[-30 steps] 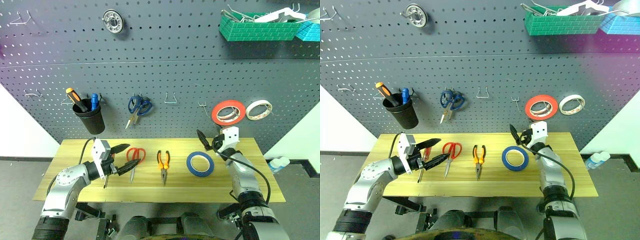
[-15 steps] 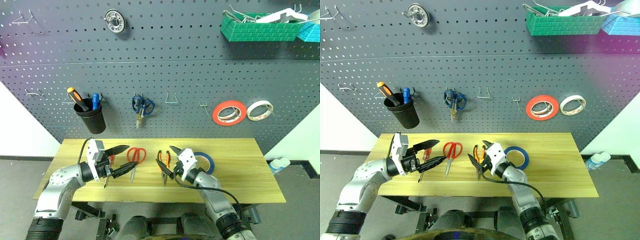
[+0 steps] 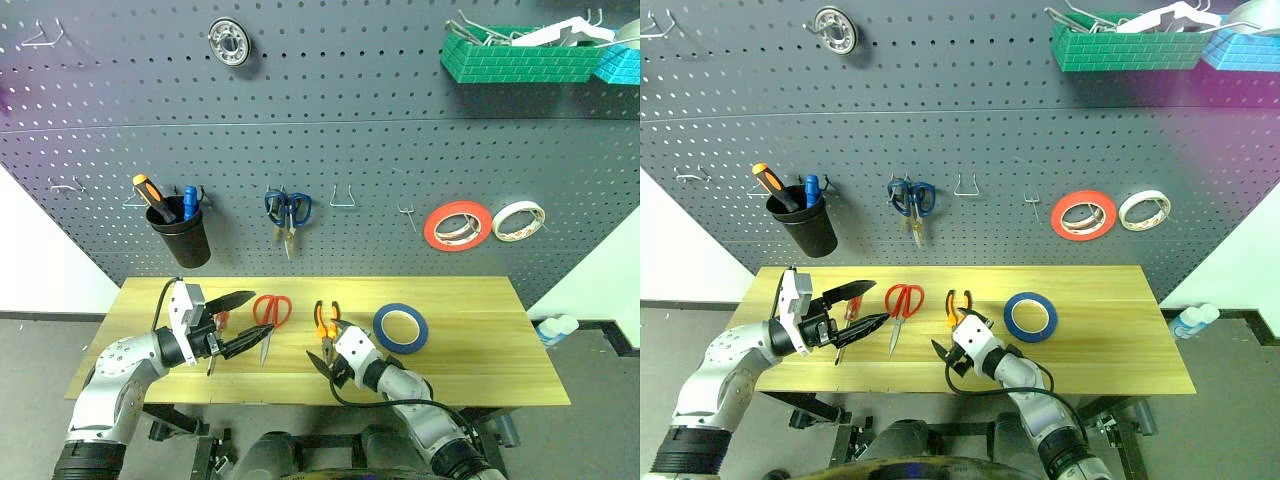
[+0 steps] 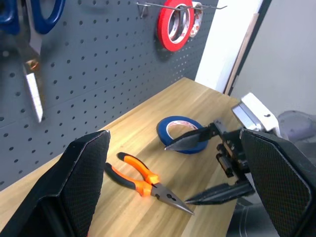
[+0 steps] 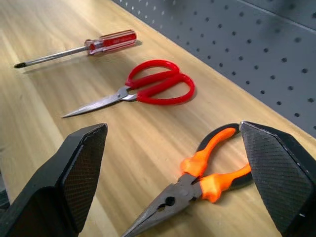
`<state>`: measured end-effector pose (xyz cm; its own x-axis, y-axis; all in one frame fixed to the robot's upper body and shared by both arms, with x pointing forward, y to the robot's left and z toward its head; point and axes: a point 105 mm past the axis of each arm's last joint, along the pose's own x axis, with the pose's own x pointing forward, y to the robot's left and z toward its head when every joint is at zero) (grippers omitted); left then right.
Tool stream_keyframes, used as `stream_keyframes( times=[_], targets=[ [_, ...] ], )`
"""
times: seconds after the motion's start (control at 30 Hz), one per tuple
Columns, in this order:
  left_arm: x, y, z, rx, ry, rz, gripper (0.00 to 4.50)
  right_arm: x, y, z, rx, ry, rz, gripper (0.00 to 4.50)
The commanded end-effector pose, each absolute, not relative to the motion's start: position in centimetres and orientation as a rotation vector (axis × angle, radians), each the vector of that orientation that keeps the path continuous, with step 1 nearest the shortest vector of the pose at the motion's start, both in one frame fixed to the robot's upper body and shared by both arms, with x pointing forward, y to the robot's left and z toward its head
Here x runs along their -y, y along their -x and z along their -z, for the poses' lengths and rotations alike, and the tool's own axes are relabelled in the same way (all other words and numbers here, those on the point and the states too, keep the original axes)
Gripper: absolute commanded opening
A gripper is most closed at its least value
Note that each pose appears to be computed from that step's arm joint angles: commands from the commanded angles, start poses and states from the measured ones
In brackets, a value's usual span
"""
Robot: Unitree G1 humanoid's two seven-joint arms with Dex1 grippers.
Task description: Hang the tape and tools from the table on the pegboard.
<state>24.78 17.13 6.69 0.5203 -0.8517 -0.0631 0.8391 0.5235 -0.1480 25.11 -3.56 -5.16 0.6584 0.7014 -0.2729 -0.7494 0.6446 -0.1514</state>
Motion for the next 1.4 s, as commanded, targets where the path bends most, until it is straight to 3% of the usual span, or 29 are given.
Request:
stream_keyframes(
  times=[0.03, 0.47, 0.53, 0.6, 0.77, 1.0, 1.23, 1.4],
  targets=[
    [-17.4, -25.0, -7.4, -0.092, 0.091, 1.008, 4.42, 2.8, -25.6, 3.8, -0.131, 0.229, -0.845, 4.5],
    [-17.2, -25.1, -7.2, -0.093, 0.107, 1.024, 4.42, 4.0, -27.2, 0.3, -0.053, 0.043, -0.818, 4.5],
    [-17.1, -25.2, -7.2, -0.096, 0.11, 1.026, 4.42, 15.1, -29.8, -2.1, -0.082, 0.088, -0.823, 4.5],
    [-17.1, -25.2, -7.1, -0.101, 0.122, 1.028, 4.42, 19.6, -29.9, -4.7, -0.069, 0.156, -0.895, 4.5],
    [-17.0, -25.3, -7.1, -0.101, 0.125, 1.03, 4.42, 16.1, -24.6, -3.5, -0.098, 0.117, -1.145, 4.5],
    [-16.9, -25.3, -7.2, -0.096, 0.123, 1.033, 4.42, 13.3, -19.8, -3.7, -0.102, 0.052, -1.255, 4.5],
    [-17.0, -25.3, -7.2, -0.092, 0.12, 1.031, 4.42, 13.8, -20.7, -3.7, -0.114, 0.067, -1.2, 4.5],
    [-17.0, -25.4, -7.4, -0.087, 0.136, 1.023, 4.42, 17.3, -25.6, -3.6, -0.131, 0.095, -1.001, 4.5]
  ],
)
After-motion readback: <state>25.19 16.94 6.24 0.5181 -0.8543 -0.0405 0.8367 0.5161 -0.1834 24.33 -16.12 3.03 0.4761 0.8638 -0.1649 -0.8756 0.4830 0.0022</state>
